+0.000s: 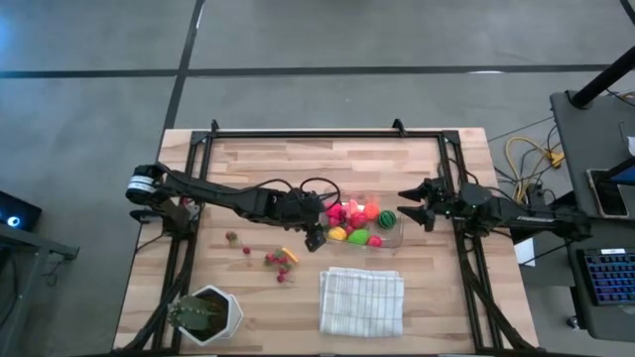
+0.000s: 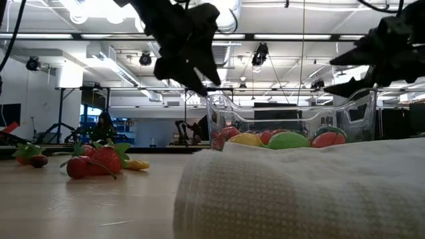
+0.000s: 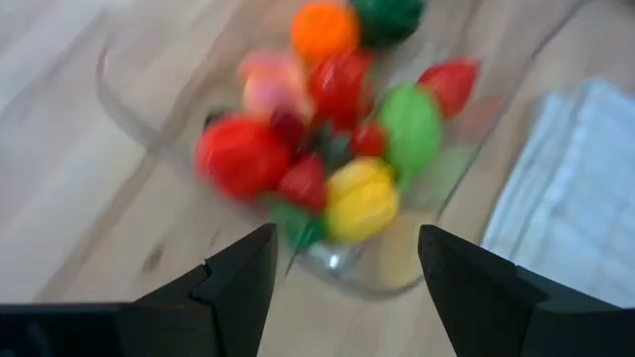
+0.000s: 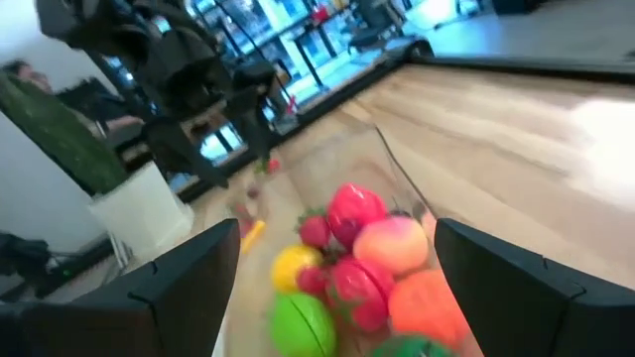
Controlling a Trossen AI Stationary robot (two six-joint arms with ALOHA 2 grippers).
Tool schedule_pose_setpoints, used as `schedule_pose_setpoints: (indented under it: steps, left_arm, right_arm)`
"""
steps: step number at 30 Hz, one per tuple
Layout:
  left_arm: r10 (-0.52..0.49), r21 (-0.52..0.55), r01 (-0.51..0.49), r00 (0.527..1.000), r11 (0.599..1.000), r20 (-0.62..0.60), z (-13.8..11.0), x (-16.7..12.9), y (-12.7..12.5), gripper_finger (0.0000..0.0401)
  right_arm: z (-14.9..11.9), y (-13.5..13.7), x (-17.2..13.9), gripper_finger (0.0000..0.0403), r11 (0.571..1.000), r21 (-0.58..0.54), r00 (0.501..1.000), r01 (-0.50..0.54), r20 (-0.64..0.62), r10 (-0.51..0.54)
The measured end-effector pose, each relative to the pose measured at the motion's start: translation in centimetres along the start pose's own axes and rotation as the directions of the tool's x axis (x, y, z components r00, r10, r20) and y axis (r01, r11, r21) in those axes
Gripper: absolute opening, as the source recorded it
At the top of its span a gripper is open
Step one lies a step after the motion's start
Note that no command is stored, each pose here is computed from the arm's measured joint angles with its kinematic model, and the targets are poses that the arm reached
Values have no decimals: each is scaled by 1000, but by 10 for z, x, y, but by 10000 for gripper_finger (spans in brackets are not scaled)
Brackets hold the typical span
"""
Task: Pick and placing Produce into tupperware
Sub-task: Adjust the transparent bin
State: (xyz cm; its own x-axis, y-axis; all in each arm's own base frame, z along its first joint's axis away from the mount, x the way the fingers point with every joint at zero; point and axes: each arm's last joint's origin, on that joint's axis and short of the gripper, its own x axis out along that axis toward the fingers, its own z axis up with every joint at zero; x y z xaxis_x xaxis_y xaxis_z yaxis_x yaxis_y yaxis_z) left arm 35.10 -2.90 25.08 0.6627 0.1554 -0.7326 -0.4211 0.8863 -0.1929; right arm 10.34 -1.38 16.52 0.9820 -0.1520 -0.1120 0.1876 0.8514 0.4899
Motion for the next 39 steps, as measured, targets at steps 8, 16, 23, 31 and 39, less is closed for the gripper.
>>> schedule_pose_setpoints:
  steps: [8, 16, 23, 31, 39]
  left_arm:
    - [54, -3, -55, 993, 998, -101, -12, 0, 4, 231]
    - [153, -217, -195, 969, 956, -195, -22, -2, 13, 231]
    - [185, -387, -256, 959, 886, -213, -25, -3, 14, 231]
    - [126, -380, -166, 984, 910, -126, -16, -1, 9, 231]
    - [0, -132, 23, 986, 991, 165, 12, 0, -7, 231]
  right_arm:
    - [-11, -6, 4, 329, 999, -31, 997, 28, -70, -30]
    - [-14, -7, 8, 329, 998, -40, 992, 53, -114, -58]
    - [-14, -7, 9, 329, 998, -39, 992, 53, -114, -58]
    - [-12, -6, 9, 329, 999, -33, 995, 41, -95, -44]
    - [-12, -6, 9, 329, 999, -31, 995, 39, -91, -42]
